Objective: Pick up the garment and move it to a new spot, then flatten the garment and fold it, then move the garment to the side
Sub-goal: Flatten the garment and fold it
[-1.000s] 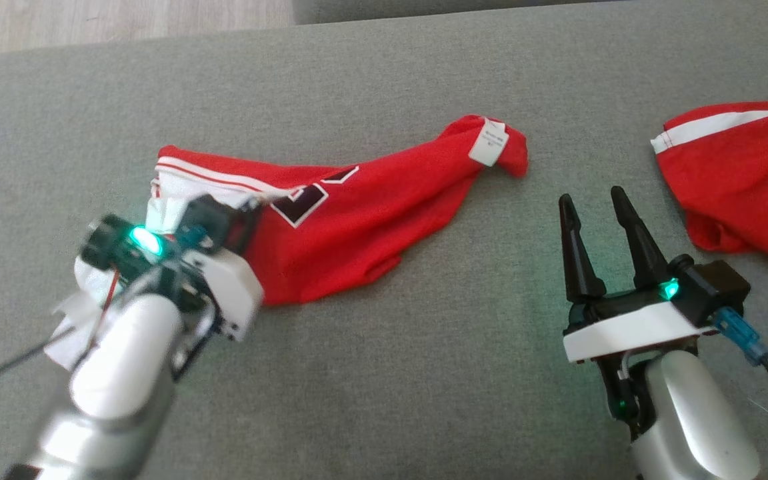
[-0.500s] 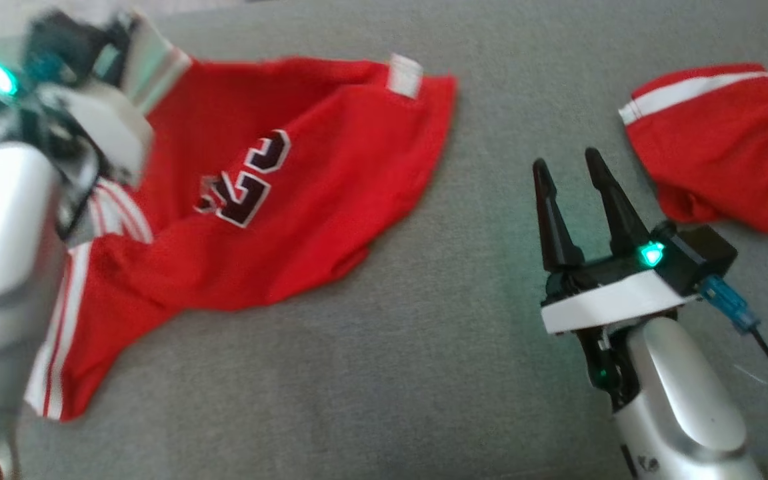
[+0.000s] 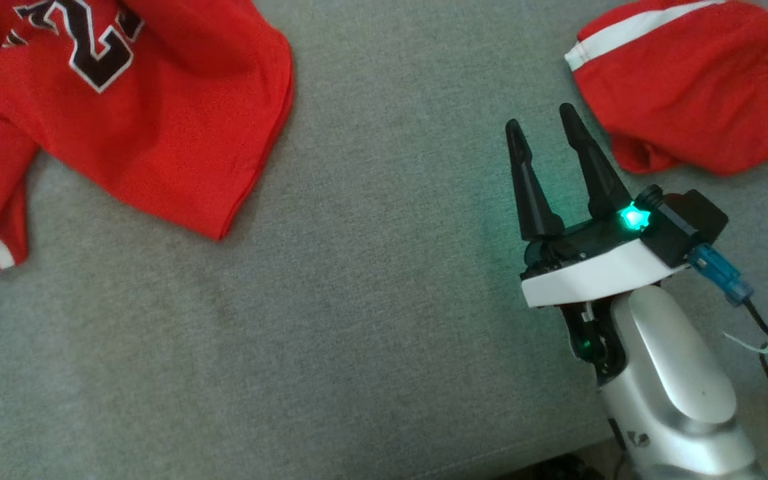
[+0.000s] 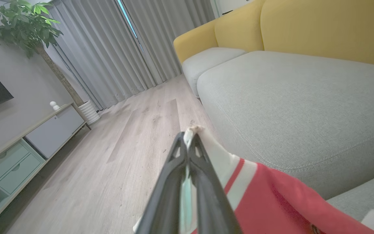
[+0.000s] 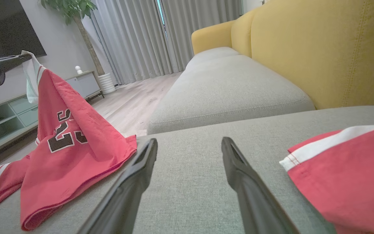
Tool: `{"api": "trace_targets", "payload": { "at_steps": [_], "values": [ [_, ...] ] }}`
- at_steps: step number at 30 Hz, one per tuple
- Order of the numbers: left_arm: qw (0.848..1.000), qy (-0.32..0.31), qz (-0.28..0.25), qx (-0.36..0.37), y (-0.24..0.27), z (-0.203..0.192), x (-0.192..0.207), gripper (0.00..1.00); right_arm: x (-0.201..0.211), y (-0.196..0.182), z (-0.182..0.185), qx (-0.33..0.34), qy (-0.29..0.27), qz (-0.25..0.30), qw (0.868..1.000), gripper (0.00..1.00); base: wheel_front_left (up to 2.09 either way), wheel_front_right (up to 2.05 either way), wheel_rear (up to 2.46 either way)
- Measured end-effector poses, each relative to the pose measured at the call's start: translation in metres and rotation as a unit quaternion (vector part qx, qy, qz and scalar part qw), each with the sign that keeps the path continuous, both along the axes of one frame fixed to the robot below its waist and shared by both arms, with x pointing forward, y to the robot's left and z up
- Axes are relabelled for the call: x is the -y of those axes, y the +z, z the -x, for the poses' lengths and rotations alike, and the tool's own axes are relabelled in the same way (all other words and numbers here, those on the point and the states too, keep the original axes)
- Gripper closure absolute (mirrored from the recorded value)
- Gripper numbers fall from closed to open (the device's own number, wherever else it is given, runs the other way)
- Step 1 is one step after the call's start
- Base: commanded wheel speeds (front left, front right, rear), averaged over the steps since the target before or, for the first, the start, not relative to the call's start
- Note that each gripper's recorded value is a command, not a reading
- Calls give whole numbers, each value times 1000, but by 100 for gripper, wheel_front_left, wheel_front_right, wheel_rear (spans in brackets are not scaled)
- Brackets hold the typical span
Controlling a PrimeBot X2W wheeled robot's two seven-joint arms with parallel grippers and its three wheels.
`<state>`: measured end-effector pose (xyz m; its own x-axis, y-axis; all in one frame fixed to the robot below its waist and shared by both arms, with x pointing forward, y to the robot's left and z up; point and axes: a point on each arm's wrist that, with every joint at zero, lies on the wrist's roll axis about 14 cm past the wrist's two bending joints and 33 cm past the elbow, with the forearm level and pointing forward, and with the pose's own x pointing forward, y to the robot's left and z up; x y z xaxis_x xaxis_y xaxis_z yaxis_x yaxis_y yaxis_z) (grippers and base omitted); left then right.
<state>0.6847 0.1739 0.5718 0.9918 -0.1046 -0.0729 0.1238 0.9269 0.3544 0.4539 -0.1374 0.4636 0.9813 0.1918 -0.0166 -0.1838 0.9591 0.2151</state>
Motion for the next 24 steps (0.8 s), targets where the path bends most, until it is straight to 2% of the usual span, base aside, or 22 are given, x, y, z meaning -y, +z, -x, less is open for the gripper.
{"api": "trace_targets", "payload": {
  "at_steps": [4,13,18,24],
  "values": [
    [1000,-2,6,-4,-18,3,-1,0,-2,-4,-3,-4,2,-1,1000,0,0,0,0],
    [999,-21,25,44,-5,33,-11,0,-17,0,-11,7,18,0,1000,0,0,0,0],
    [997,-24,49,52,-7,70,-19,0,-25,4,-6,10,26,1,1000,0,0,0,0],
    [994,-27,98,50,-22,134,-19,0,-40,5,13,4,44,-2,999,0,0,0,0]
  ]
}}
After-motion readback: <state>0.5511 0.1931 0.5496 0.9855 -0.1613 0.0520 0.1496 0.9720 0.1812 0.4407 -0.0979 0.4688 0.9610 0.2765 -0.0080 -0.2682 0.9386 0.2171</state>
